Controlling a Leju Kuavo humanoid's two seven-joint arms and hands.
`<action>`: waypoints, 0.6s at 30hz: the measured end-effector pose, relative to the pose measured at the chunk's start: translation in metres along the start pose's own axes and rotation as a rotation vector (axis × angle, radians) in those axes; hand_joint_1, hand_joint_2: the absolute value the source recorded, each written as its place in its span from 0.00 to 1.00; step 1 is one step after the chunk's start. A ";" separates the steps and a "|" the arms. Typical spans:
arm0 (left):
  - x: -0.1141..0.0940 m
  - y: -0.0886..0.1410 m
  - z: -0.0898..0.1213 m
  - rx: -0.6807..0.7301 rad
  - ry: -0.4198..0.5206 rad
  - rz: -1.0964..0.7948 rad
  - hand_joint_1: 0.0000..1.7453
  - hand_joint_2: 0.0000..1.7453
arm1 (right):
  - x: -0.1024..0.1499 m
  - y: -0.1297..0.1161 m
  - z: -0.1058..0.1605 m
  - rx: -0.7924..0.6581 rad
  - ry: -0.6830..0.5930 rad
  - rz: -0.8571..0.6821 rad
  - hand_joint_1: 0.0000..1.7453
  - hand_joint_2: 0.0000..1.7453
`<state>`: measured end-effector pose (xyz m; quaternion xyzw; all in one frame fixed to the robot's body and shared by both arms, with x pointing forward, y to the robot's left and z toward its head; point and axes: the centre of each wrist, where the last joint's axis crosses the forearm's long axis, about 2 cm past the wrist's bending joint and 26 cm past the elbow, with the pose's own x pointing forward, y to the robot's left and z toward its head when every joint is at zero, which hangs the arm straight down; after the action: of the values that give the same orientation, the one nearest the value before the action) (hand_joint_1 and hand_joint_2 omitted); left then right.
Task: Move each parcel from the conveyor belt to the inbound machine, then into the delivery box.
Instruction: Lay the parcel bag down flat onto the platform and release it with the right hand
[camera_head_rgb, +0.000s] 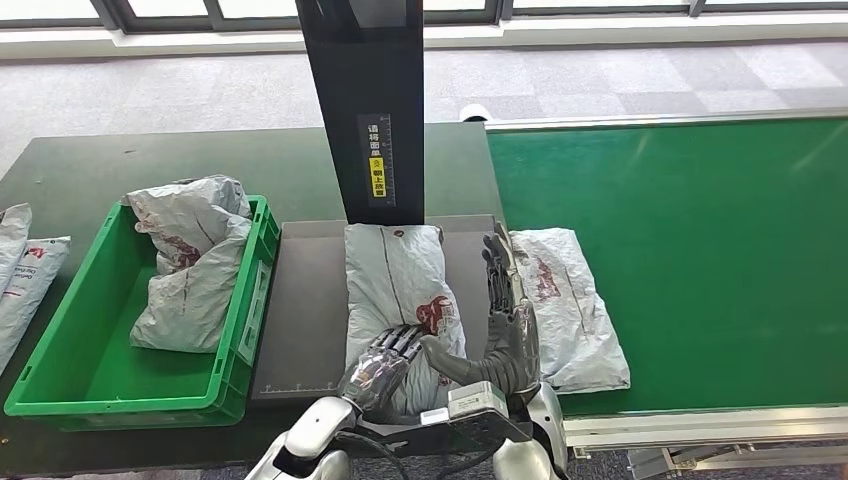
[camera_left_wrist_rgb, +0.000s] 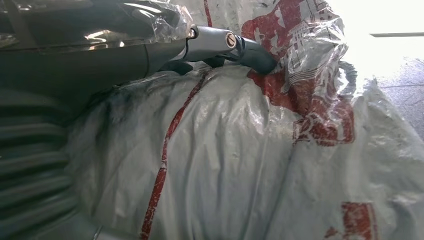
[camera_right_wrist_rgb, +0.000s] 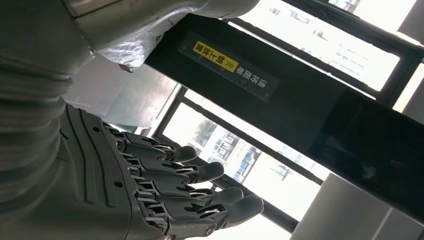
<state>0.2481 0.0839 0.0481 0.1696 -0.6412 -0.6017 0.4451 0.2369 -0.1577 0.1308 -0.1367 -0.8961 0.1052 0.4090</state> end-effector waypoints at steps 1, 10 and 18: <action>0.000 0.000 0.000 -0.001 -0.001 -0.001 0.00 1.00 | 0.000 0.000 0.000 0.000 -0.002 0.000 0.00 1.00; 0.004 -0.002 0.000 -0.007 -0.008 0.000 0.00 1.00 | 0.002 -0.001 0.000 -0.002 -0.008 0.000 0.00 1.00; 0.006 -0.002 -0.001 -0.017 -0.010 0.004 0.00 1.00 | 0.001 -0.003 0.000 -0.002 -0.007 -0.003 0.00 1.00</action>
<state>0.2449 0.0789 0.0481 0.1614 -0.6386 -0.6071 0.4446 0.2357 -0.1598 0.1318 -0.1355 -0.8978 0.1041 0.4059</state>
